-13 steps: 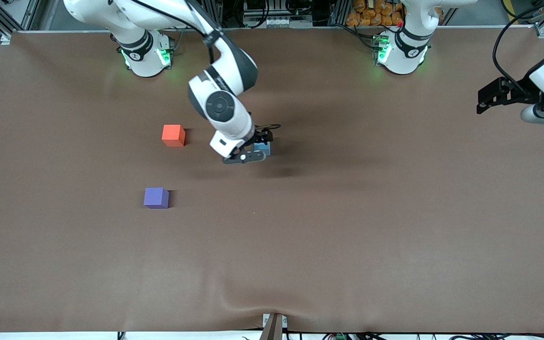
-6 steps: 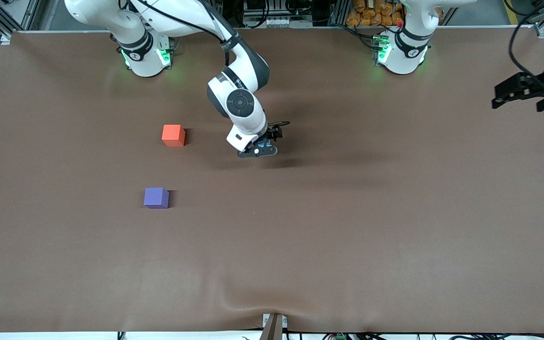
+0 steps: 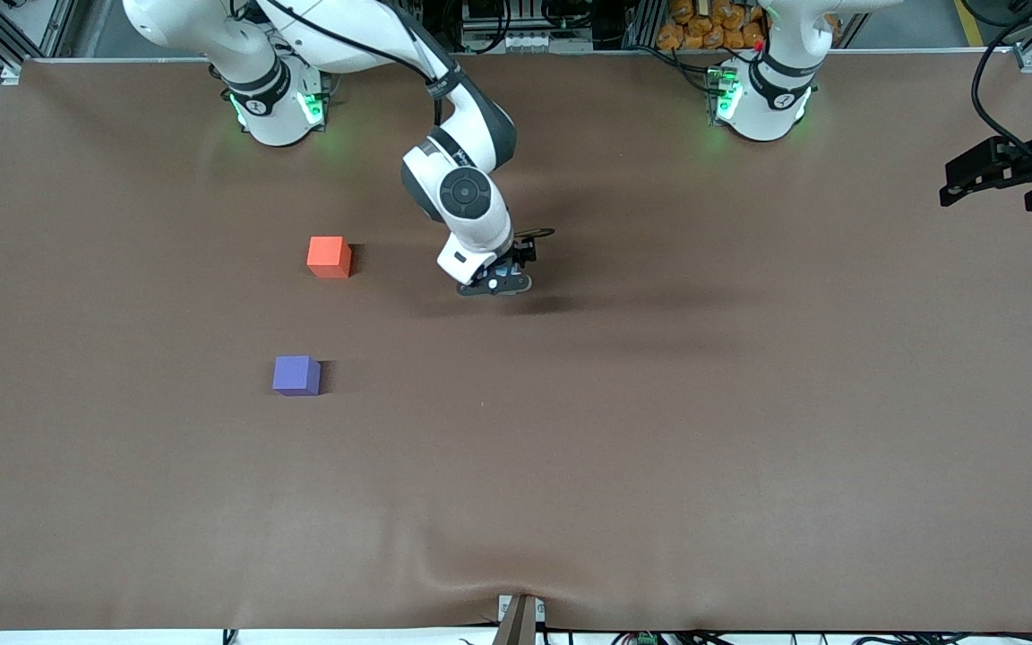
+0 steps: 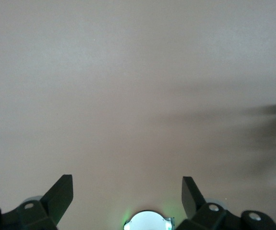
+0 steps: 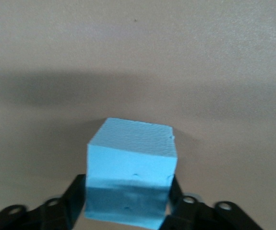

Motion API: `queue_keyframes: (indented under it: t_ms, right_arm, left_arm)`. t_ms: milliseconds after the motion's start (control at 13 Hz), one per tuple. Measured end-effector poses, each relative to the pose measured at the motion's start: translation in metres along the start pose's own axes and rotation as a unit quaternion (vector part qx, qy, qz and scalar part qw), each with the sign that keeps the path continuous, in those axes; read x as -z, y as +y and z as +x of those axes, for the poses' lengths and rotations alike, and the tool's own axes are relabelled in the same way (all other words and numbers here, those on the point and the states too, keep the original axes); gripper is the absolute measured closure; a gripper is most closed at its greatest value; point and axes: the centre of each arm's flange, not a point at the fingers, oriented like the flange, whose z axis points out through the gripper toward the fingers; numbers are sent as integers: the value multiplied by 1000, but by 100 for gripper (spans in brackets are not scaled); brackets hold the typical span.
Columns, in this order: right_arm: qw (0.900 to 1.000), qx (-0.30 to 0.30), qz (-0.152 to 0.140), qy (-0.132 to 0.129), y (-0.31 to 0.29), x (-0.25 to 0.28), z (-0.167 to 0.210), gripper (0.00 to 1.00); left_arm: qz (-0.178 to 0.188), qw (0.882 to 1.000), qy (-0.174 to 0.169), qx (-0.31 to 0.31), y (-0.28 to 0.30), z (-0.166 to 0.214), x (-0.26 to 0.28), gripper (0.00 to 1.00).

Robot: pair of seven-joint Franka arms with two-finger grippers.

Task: Place blue block between orange and purple blocks
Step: 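Carry the blue block with the right gripper between orange and purple blocks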

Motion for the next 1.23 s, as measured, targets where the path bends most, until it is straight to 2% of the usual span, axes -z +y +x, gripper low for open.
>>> queue_keyframes:
  t_ms: [77,231,385,538,769,1000,1231]
  right_arm:
    - [1000,-2,-2,0,1,2,1,41]
    - [1000,-14,-15,-9,14,17,12,44]
    - [999,-33,-34,-18,45,65,33,48]
    - [997,-39,-60,-21,106,130,56,48]
    - [998,-28,-46,-34,222,189,83,48]
    - [998,-15,-34,-52,316,168,90,48]
    - [998,-16,-34,-45,334,120,75,48]
  left_arm:
    - [2,1000,1,0,-1,1,-1,0]
    - [4,1000,0,1,-2,3,-3,0]
    - [4,1000,2,2,-3,4,-3,0]
    - [5,1000,1,3,-4,7,-7,0]
    - [6,1000,2,-3,2,11,-9,0]
    - [6,1000,8,-3,2,13,-9,0]
    - [6,1000,7,-7,6,13,-9,0]
